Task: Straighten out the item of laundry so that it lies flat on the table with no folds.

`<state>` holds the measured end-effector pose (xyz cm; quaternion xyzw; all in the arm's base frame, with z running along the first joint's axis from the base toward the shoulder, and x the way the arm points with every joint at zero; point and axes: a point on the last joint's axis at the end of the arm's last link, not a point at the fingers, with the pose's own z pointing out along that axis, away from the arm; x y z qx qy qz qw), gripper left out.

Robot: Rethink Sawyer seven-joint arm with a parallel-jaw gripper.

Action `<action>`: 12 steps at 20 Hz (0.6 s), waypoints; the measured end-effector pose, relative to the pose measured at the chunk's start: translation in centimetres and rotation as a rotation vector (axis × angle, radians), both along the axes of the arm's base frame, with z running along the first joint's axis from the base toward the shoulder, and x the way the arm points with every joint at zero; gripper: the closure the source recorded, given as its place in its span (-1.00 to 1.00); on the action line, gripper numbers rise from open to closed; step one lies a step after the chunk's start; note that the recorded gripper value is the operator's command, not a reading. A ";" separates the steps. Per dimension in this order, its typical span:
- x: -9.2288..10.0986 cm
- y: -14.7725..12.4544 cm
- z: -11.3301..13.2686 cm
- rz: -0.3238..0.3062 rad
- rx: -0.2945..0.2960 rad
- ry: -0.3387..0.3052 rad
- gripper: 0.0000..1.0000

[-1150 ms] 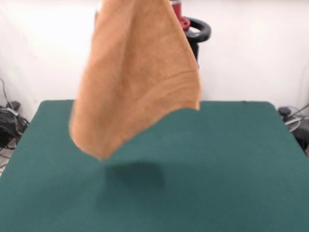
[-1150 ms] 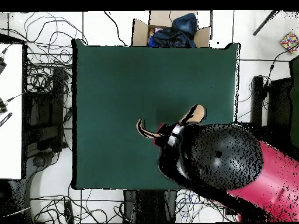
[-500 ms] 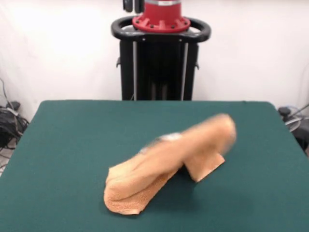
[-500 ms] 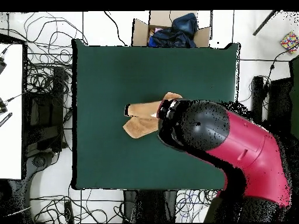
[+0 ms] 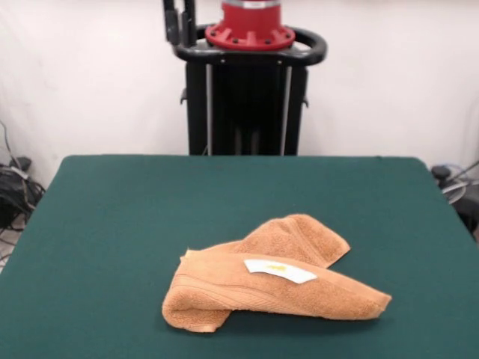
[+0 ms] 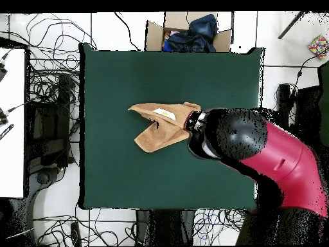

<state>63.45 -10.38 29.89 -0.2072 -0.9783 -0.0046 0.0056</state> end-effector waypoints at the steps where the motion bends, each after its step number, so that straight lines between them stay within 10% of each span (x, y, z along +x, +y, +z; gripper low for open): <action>1: 0.0 -0.3 -0.2 -0.004 0.000 0.000 1.00; 12: 1.5 -3.6 -7.1 -0.023 -0.032 -0.047 1.00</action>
